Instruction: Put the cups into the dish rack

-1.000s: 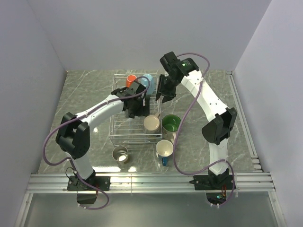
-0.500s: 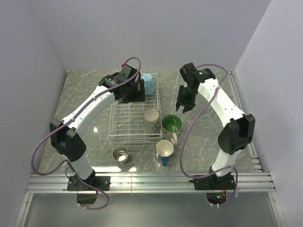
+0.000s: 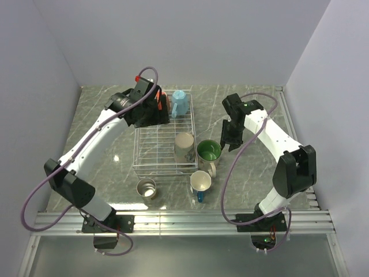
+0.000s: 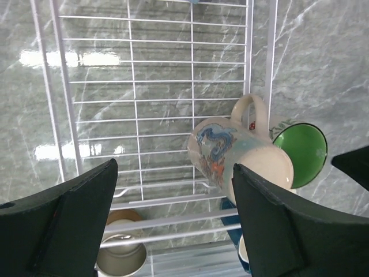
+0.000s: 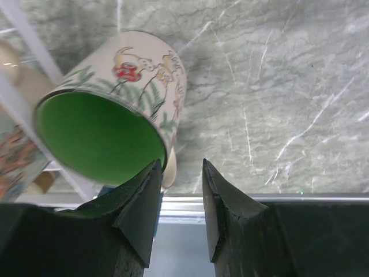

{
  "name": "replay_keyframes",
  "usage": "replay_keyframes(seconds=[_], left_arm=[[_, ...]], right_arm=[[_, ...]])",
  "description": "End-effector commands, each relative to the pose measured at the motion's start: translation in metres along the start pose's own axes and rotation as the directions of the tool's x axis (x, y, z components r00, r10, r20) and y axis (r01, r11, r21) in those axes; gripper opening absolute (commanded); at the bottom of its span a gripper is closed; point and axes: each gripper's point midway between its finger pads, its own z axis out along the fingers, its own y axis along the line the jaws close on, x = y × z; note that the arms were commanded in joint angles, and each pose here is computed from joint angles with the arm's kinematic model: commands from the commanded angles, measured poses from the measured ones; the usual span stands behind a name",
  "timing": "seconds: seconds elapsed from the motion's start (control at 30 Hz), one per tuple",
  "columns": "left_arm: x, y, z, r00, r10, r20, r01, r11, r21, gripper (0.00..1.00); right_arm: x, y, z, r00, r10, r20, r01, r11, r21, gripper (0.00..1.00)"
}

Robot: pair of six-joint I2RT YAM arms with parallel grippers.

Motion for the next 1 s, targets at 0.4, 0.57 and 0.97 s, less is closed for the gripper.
replay_keyframes(seconds=[0.4,0.57,0.97], left_arm=[[0.01,0.017,-0.059,0.987,-0.146,0.067,0.143,0.989,0.048,0.85],[0.019,0.026,-0.064,0.981,-0.178,0.072,0.175,0.984,0.041,0.85],[0.017,0.023,-0.062,0.981,-0.18,0.069,0.177,0.983,0.047,0.85]], right_arm=[[-0.015,0.012,0.017,0.994,-0.046,0.097,0.053,0.995,-0.079,0.38],[-0.031,-0.004,-0.019,0.976,-0.047,0.213,0.047,0.999,0.006,0.38],[-0.031,0.021,0.006,0.98,-0.098,0.17,0.106,0.994,-0.039,0.39]])
